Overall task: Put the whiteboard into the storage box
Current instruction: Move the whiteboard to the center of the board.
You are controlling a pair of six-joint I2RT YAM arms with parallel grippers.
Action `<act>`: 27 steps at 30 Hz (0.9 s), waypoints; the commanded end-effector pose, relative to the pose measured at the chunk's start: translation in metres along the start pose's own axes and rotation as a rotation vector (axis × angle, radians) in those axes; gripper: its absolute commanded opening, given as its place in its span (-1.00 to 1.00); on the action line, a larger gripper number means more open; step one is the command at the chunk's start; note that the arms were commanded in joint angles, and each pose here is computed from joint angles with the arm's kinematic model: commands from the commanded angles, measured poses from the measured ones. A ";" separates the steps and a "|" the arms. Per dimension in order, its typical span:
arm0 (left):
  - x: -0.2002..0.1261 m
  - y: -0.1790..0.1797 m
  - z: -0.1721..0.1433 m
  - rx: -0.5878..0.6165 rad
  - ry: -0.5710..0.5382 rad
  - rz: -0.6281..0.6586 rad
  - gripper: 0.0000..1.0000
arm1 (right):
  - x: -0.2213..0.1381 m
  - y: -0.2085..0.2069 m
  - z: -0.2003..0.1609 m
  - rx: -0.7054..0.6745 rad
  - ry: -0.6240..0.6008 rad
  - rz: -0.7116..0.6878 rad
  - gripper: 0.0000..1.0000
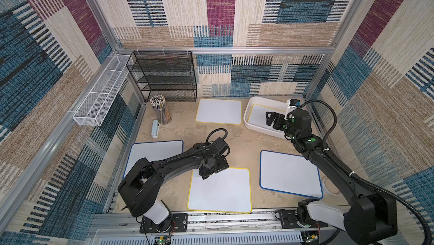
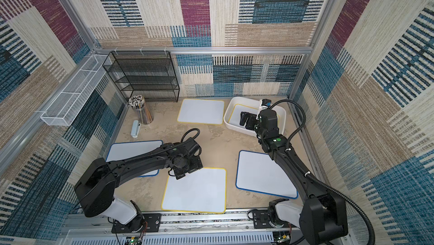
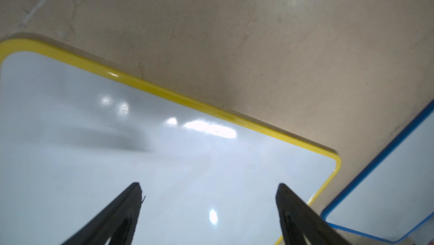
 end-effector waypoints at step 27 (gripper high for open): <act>0.059 -0.114 0.071 0.248 -0.055 -0.114 0.73 | -0.033 0.021 -0.028 -0.017 0.038 0.087 1.00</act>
Point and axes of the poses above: each gripper's point midway between its finger pads, its own x axis out along the fingers, its own y axis along the line the jaws close on, z = x × y, the point moved 9 cm from there along -x, back along the fingers, and after that the axes turned 1 degree about -x, right-handed, at the moved point
